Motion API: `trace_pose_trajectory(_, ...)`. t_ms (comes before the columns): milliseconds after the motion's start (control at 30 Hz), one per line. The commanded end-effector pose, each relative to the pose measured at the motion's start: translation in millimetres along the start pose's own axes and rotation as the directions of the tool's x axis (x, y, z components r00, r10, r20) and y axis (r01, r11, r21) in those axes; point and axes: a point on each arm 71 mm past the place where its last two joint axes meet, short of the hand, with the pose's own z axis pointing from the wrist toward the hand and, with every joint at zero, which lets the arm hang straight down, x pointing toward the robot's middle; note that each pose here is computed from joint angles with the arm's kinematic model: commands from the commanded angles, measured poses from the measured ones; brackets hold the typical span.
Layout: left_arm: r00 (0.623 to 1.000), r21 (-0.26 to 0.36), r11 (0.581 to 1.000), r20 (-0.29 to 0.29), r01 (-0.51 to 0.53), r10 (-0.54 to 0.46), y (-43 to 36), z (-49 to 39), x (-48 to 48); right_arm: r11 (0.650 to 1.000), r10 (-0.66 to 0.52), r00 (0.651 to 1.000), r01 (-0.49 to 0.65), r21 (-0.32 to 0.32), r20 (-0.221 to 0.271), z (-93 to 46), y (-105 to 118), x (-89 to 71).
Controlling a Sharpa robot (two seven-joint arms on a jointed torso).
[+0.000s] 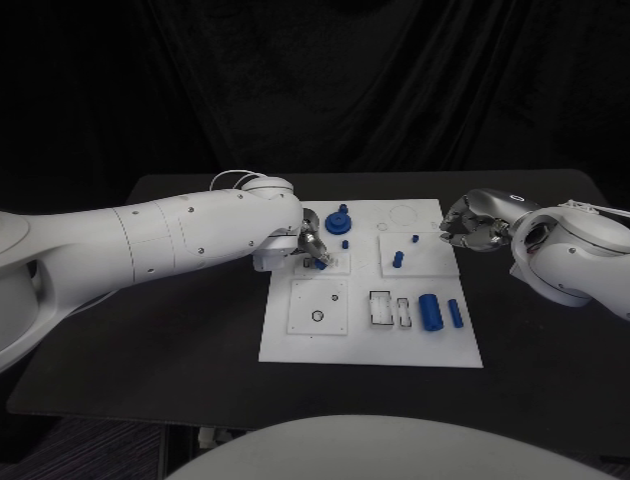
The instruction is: Assemble the parts on the task board
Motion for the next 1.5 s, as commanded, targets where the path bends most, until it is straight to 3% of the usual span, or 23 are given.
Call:
trace_pose_trajectory(33, 1.000, 0.000, 1.000, 0.010, 0.016, -0.016, 2.2, 1.3, 3.6, 1.000, -0.002, 1.000, 0.002, 0.016, -0.005, -0.4, -2, 0.9)
trace_pose_trajectory(400, 0.997, 0.012, 0.998, 0.058, 0.054, -0.055, 7.4, 0.0, -0.4, 1.000, -0.002, 1.000, 0.003, 0.020, 0.000, 0.1, -4, 0.2)
trace_pose_trajectory(767, 0.995, 0.019, 0.998, 0.072, 0.062, -0.064, 6.4, 0.5, -1.8, 1.000, -0.003, 1.000, 0.003, 0.019, -0.001, 0.6, -3, 0.4)
trace_pose_trajectory(1500, 0.998, 0.038, 0.999, 0.043, 0.037, -0.039, -5.9, 1.0, 5.0, 1.000, -0.004, 1.000, 0.004, 0.020, -0.008, 0.7, -2, 1.1)
